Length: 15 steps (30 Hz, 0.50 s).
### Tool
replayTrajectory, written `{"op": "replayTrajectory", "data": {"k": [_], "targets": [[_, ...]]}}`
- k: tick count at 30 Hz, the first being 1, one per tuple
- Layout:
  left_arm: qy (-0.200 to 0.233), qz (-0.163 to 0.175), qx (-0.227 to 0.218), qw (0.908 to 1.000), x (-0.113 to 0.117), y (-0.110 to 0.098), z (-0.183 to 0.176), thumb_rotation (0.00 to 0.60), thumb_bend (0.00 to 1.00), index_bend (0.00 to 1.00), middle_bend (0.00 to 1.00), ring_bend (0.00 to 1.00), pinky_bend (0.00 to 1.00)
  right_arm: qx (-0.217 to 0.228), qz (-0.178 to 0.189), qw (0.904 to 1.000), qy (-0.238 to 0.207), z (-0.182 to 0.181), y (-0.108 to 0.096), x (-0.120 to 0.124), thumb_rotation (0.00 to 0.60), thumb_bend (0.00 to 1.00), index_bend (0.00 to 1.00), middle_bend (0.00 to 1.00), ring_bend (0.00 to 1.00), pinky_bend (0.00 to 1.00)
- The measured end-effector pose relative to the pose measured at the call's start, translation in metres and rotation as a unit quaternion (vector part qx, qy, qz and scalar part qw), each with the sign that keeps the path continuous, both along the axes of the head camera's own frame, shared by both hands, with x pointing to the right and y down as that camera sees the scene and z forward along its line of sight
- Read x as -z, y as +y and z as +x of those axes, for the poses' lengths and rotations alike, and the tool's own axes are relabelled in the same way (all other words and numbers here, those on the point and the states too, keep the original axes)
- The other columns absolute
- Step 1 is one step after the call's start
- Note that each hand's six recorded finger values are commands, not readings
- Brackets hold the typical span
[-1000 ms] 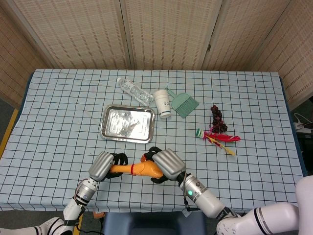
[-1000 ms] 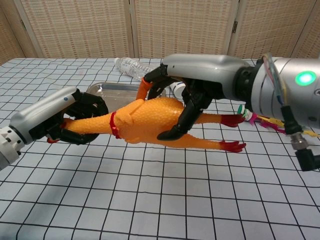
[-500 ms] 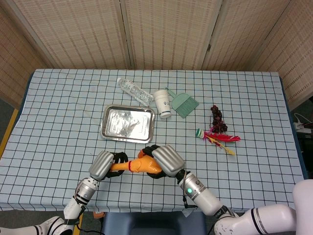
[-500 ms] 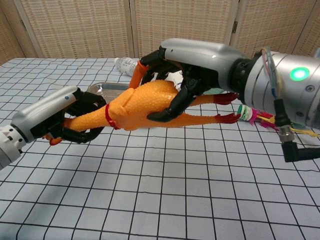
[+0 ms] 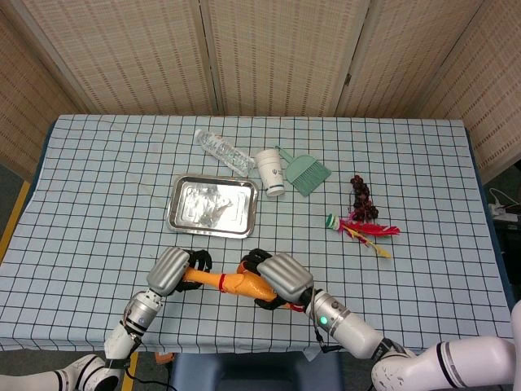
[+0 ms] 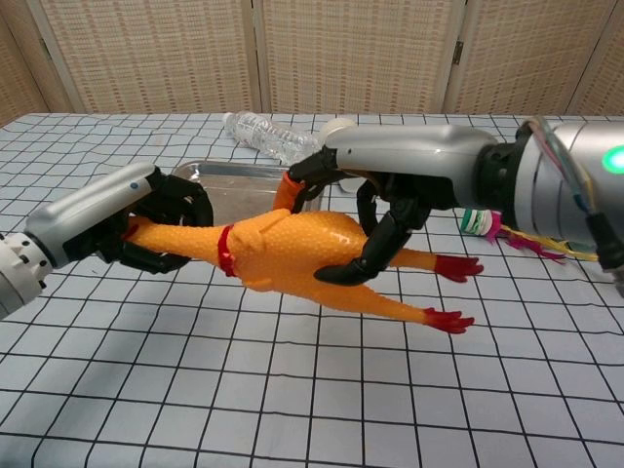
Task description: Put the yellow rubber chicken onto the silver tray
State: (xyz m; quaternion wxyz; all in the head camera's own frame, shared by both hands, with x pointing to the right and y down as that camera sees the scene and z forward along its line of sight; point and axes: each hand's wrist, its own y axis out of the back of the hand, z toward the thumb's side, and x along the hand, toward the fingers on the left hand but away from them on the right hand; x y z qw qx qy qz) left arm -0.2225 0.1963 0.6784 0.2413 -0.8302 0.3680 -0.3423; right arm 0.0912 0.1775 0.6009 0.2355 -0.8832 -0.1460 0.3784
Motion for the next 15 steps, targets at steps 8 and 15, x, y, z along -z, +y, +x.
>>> {"op": "replayTrajectory", "data": {"k": [8,15], "targets": [[-0.003,-0.013,0.016,0.9998,-0.001,-0.01,-0.009,0.6,0.76,0.9,0.66,0.69,0.77,-0.017,-0.011,0.9991,-0.037,0.009,-0.008,0.013,0.6,0.11,0.0,0.0,0.0,0.0],[-0.004,-0.035,0.037,0.9987,-0.005,-0.016,-0.021,0.6,0.76,0.9,0.66,0.69,0.77,-0.02,-0.017,0.9986,-0.046,0.02,-0.013,0.021,0.6,0.11,0.0,0.0,0.0,0.0]]}}
